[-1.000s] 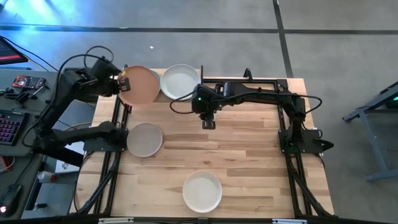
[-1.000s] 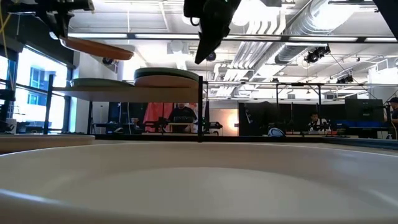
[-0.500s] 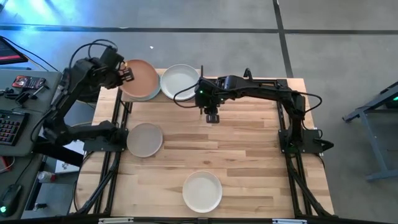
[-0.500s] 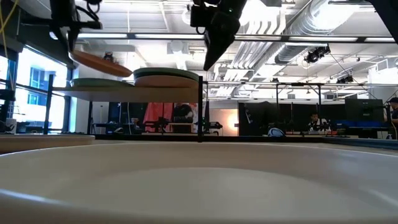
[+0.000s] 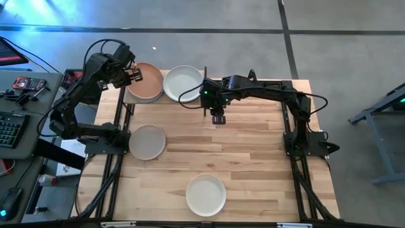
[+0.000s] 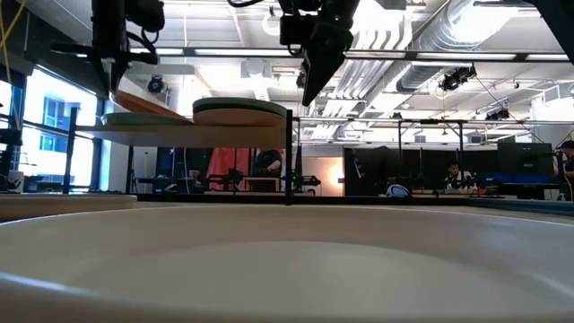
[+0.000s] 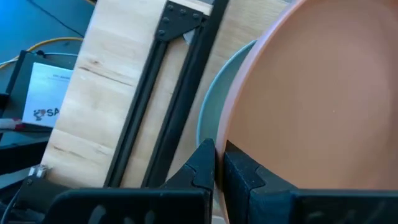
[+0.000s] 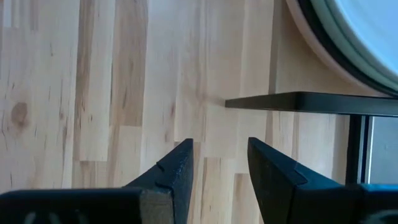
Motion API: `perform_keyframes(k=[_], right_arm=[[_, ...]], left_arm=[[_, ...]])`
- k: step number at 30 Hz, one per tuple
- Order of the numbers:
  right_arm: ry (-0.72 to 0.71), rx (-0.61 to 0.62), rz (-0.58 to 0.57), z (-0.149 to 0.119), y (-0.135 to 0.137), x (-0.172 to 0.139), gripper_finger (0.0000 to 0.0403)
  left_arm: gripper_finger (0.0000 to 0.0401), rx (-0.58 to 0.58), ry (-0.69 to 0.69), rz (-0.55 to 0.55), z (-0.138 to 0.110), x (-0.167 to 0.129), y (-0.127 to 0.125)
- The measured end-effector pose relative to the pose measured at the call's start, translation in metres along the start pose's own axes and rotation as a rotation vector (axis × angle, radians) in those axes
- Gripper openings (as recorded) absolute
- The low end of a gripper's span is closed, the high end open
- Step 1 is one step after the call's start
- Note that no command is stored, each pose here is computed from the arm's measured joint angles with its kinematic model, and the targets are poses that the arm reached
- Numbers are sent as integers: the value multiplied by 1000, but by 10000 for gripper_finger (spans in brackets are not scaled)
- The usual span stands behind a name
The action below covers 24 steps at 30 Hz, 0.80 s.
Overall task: Place and stack plates onto a shelf
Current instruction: Stack the orange plate into the blue plate on the shelf
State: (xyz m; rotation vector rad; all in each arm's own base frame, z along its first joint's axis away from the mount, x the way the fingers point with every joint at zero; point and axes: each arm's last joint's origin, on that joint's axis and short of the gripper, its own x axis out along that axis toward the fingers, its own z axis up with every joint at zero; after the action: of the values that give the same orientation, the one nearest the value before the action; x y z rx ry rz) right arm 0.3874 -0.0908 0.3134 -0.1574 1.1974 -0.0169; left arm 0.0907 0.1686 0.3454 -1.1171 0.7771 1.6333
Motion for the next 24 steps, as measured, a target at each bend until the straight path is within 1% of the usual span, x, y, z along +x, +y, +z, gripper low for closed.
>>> perform_keyframes(k=[5,14,18,22,24], right_arm=[[16,0,5,-2,1,0,129],[18,0,6,-2,1,0,129],[18,0,6,-2,1,0,129],[19,0,6,-2,1,0,129],[19,0,6,-2,1,0,129]], left_arm=[[5,45,0,-6,3,4,-5],[7,49,8,3,4,7,-7],[21,52,11,3,3,7,-7],[41,87,28,-9,3,7,-7],[52,86,34,-10,2,8,-7]])
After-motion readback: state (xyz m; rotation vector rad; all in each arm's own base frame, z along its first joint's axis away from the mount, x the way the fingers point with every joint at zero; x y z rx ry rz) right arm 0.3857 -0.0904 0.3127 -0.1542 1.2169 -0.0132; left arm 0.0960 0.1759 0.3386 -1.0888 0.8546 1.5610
